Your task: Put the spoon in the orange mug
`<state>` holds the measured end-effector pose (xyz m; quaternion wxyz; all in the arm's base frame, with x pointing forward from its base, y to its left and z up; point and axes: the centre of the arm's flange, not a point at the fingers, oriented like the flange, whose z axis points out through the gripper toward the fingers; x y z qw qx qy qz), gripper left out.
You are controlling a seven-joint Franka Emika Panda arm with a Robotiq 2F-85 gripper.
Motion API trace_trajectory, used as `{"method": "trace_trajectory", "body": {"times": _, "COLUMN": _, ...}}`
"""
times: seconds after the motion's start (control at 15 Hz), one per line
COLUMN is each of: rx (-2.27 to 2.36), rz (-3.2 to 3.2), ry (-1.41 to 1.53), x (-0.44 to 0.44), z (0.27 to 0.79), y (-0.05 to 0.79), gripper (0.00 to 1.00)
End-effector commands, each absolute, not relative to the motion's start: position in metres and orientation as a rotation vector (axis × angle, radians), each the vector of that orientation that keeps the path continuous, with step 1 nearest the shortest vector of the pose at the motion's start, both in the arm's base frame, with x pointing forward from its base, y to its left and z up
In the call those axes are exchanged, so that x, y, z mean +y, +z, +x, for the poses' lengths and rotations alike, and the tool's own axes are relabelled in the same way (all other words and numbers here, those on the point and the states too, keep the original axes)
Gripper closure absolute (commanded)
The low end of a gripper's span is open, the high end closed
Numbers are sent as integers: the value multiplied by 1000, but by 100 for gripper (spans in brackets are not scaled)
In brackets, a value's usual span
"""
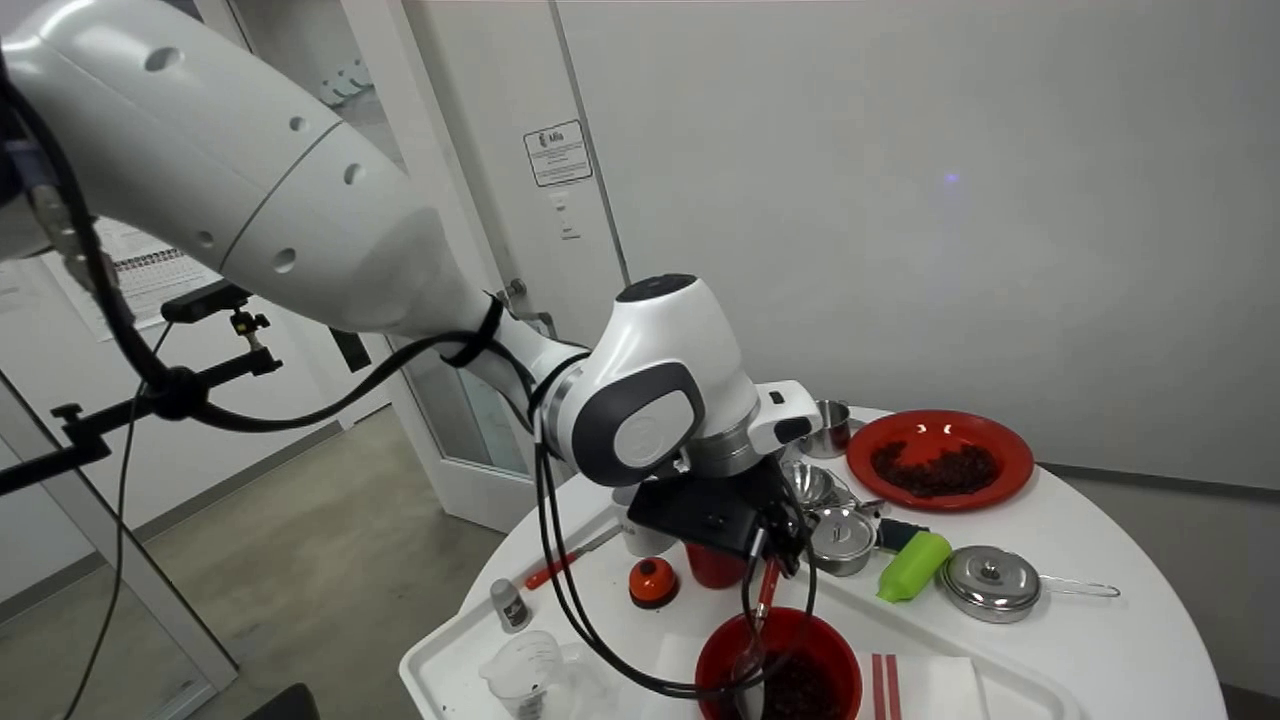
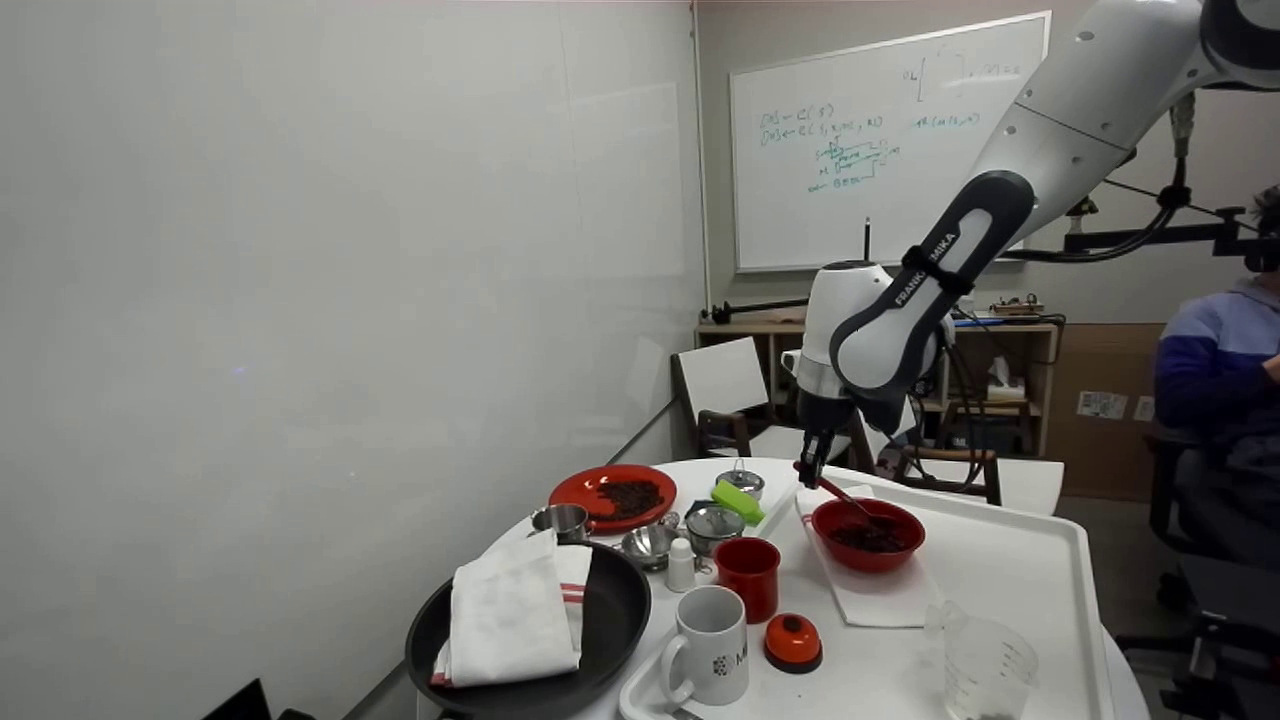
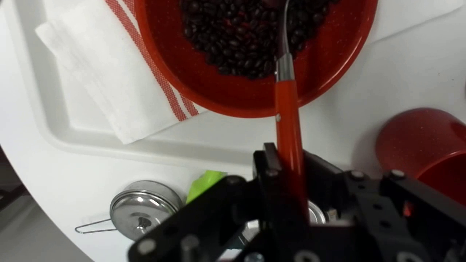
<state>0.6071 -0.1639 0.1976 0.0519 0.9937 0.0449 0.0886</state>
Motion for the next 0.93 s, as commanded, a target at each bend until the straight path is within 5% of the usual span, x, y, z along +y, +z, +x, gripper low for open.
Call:
{"method": "trace_trajectory", "body": {"times": 0.0, "rx": 146, "rz": 3029, "ry": 309, "x": -158, "z": 597, "y": 217, "gripper": 92}}
{"method": "trace_trajectory", "body": {"times": 0.87, "rx": 390, "rz": 2947, "ry": 399, "x": -66, "z": 631, "y": 273, "gripper": 92}}
